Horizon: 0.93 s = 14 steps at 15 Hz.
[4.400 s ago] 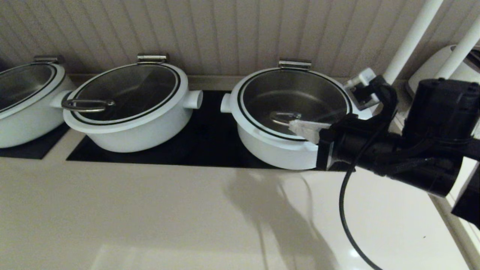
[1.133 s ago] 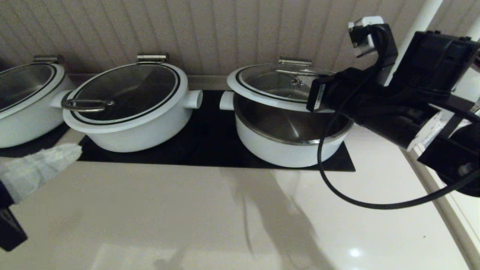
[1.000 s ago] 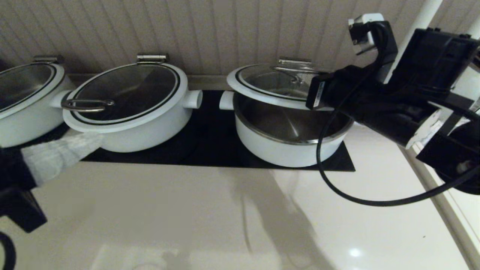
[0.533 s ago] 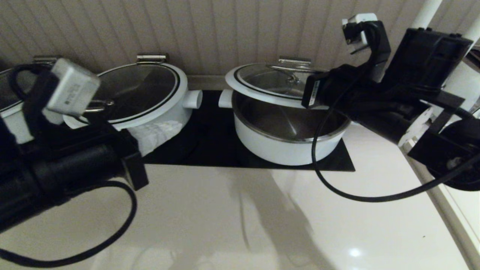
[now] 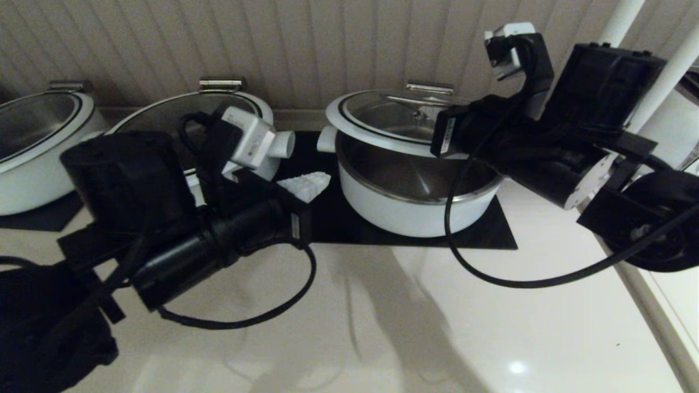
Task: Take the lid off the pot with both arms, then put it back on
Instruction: Hold the pot lid with the left arm
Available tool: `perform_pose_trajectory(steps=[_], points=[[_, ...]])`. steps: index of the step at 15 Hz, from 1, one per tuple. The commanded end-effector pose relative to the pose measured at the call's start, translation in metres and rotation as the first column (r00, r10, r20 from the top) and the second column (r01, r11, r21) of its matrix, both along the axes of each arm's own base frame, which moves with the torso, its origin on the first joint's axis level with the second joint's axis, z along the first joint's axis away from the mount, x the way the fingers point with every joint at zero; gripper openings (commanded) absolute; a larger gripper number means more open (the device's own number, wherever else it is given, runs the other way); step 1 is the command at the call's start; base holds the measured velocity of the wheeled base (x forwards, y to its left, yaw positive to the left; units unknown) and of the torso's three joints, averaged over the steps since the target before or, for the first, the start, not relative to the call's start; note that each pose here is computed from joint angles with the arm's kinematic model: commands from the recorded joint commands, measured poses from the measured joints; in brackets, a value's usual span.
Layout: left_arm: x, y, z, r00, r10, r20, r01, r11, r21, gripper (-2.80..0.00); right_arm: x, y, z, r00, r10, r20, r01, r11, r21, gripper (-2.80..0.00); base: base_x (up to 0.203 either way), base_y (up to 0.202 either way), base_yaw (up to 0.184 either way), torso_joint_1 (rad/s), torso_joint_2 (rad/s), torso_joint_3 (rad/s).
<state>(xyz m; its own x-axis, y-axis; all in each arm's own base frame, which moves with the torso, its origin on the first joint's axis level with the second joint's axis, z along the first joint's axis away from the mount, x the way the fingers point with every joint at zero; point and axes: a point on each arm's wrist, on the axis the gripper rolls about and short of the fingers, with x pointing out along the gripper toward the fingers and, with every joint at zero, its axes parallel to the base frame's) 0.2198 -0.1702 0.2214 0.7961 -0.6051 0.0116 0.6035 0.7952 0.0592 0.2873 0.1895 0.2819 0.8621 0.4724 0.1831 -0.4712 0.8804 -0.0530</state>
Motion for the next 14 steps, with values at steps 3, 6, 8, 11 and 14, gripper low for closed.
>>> perform_pose_trajectory(steps=[3,6,8,11,14], points=[[0.023,-0.037,-0.015,0.999,0.033,-0.014,-0.033,0.999,-0.018,-2.8,0.001,0.0,0.001,1.0,-0.001,0.005,0.001,1.0,0.003,-2.8,0.0,0.0,0.0,0.0,0.0,0.0],[0.035,-0.051,-0.011,0.999,0.038,0.004,-0.038,0.999,-0.039,-2.8,0.0,-0.001,0.003,1.0,-0.003,0.011,0.003,1.0,0.007,-2.8,0.0,0.0,0.0,0.0,0.0,0.0],[0.042,-0.057,-0.012,0.998,0.057,0.006,-0.056,0.998,-0.042,-2.8,-0.001,-0.002,0.005,1.0,-0.005,0.016,0.004,1.0,0.01,-2.8,0.0,0.0,0.0,0.0,0.0,0.0],[0.046,-0.06,-0.01,0.998,0.058,0.005,-0.058,0.996,-0.061,-2.8,-0.001,-0.003,0.006,1.0,-0.006,0.019,0.006,1.0,0.012,-2.8,0.0,0.0,0.0,0.0,0.0,0.0],[0.055,-0.067,-0.003,0.997,0.08,0.022,-0.077,0.992,-0.1,-2.8,-0.003,-0.004,0.008,1.0,-0.005,0.021,0.005,1.0,0.014,-2.8,0.0,0.0,0.0,0.0,0.0,0.0]])
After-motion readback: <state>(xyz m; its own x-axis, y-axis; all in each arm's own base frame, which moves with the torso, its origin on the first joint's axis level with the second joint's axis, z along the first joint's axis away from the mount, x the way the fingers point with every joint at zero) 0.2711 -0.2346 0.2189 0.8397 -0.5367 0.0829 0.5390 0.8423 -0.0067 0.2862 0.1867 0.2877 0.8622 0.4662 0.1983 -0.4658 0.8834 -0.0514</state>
